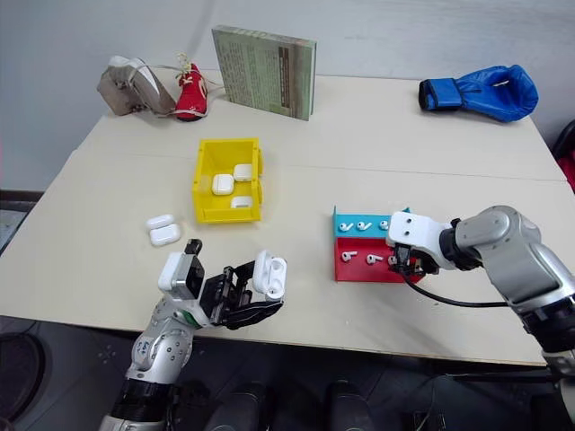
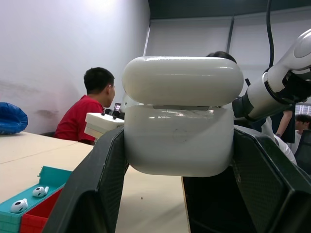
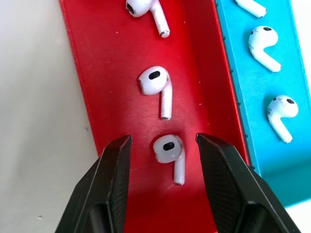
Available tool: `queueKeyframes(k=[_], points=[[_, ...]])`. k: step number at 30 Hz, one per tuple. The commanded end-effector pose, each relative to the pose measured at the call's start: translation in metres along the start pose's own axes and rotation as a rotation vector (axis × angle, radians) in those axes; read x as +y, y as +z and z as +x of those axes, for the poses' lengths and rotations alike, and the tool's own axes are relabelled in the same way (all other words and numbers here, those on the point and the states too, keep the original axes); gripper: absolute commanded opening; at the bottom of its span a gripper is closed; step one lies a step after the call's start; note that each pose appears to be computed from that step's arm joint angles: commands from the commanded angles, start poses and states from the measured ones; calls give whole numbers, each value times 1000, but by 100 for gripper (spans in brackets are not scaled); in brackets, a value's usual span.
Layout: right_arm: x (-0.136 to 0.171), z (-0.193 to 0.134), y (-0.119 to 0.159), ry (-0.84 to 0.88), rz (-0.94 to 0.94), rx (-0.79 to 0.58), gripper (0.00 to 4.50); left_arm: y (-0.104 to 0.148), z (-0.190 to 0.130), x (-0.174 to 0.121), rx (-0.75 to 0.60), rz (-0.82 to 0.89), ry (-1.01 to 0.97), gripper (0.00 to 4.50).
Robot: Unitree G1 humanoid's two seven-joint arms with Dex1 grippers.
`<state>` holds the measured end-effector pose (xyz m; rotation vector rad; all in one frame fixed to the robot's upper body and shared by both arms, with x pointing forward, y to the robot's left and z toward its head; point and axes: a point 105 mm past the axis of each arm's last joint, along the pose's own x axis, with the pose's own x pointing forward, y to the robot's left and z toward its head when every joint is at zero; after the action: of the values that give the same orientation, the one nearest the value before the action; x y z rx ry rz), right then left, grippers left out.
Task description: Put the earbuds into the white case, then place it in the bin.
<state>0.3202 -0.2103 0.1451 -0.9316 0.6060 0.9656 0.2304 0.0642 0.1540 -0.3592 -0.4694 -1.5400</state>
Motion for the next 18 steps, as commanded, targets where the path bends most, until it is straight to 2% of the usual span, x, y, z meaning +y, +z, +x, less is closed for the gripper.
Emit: queueKeyframes(k=[1,18], points=[[-6,-2,3,-13,-29,11,213,7,3,-2,-4,42,-25,279],[-5,5,-2,36,-47,63,213,10,0,3,7,65,-9,279]])
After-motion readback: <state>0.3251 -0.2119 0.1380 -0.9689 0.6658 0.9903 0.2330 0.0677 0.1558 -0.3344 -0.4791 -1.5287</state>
